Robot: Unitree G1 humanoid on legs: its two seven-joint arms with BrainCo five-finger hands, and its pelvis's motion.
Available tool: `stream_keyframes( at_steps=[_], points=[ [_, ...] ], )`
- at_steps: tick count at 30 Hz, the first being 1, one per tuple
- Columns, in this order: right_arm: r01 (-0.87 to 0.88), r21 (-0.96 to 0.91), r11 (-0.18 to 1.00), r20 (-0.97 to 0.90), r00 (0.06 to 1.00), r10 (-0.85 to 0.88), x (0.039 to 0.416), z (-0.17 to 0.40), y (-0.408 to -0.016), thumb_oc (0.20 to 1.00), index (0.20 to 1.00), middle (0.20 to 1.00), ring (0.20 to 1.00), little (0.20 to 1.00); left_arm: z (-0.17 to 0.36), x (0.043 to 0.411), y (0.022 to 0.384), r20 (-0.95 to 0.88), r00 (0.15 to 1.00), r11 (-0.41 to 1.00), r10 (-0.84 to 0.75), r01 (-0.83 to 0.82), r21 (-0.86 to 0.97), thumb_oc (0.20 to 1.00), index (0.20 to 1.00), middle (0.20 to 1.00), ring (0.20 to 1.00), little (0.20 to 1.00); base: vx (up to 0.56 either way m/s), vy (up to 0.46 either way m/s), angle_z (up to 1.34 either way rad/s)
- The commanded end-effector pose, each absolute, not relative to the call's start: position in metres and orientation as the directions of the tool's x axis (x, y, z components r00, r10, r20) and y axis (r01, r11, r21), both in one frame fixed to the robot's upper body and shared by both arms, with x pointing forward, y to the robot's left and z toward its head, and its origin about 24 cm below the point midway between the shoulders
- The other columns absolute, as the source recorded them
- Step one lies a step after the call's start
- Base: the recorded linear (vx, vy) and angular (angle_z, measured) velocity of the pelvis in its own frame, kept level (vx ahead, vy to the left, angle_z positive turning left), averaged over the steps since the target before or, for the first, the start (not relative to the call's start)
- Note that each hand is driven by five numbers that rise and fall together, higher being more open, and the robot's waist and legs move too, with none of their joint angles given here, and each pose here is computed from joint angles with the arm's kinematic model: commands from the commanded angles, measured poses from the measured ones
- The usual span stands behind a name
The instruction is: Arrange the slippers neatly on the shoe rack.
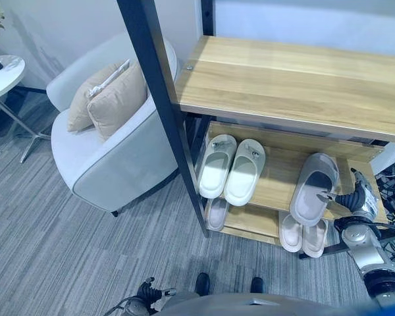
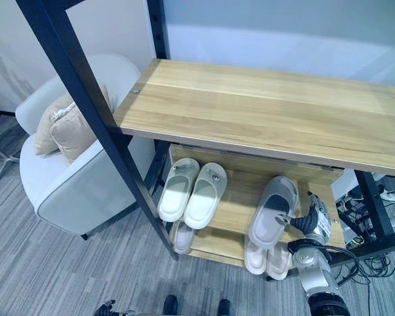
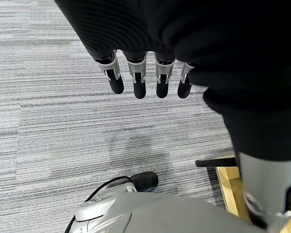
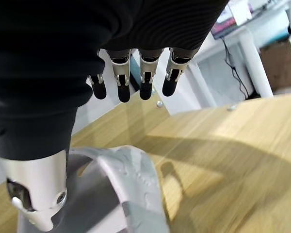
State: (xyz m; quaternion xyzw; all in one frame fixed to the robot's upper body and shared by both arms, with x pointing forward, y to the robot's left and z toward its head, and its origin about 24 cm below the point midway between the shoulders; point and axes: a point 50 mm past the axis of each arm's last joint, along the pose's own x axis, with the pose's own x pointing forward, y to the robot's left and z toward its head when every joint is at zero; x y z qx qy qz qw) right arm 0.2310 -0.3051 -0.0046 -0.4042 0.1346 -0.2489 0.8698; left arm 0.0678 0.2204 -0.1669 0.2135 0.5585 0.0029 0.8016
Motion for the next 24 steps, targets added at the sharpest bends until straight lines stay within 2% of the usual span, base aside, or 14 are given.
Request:
stream_keyframes(
  at_steps=[1,8,11,13,14,20,24],
  points=[
    [0.391,-0.719,0.574,0.026,0.841,-0.540,0.250,0.011,-0.307,1.000,1.000,1.000,1.000,1.000,-0.174,0.051,0.204,-0.936,0.292,0.911,0.197,0.298,0.285,1.000,1.000,1.000,1.000,1.000,0.00,0.000,0.00],
    [0.318,-0.691,0.649,-0.124,0.833,-0.540,0.246,-0.012,-0.309,1.000,1.000,1.000,1.000,1.000,-0.174,0.049,0.210,-0.937,0.276,0.912,0.215,0.286,0.294,1.000,1.000,1.000,1.000,1.000,0.00,0.004,0.04],
    [0.294,-0.683,0.669,-0.187,0.815,-0.549,0.243,-0.022,-0.313,0.887,0.887,0.887,0.887,0.887,-0.173,0.047,0.213,-0.938,0.269,0.911,0.220,0.286,0.296,1.000,1.000,1.000,1.000,1.000,0.01,0.018,0.09],
    [0.277,-0.697,0.661,-0.196,0.813,-0.548,0.244,-0.022,-0.317,0.922,0.922,0.922,0.922,0.922,-0.174,0.044,0.214,-0.940,0.263,0.912,0.220,0.287,0.293,1.000,1.000,1.000,1.000,1.000,0.00,0.020,0.08],
    [0.281,-0.699,0.657,-0.190,0.813,-0.550,0.245,-0.020,-0.318,1.000,1.000,1.000,1.000,1.000,-0.174,0.043,0.214,-0.940,0.259,0.911,0.220,0.289,0.293,1.000,1.000,1.000,1.000,1.000,-0.01,0.015,0.08],
    [0.311,-0.726,0.613,-0.139,0.807,-0.574,0.248,-0.014,-0.319,1.000,1.000,1.000,1.000,1.000,-0.175,0.037,0.212,-0.944,0.246,0.916,0.219,0.282,0.286,1.000,1.000,1.000,1.000,1.000,0.00,0.027,0.07],
    [0.312,-0.808,0.501,-0.056,0.805,-0.591,0.249,-0.004,-0.326,1.000,1.000,1.000,1.000,1.000,-0.174,0.041,0.211,-0.939,0.264,0.913,0.222,0.283,0.295,1.000,1.000,1.000,1.000,1.000,0.00,0.011,0.03]
  ],
)
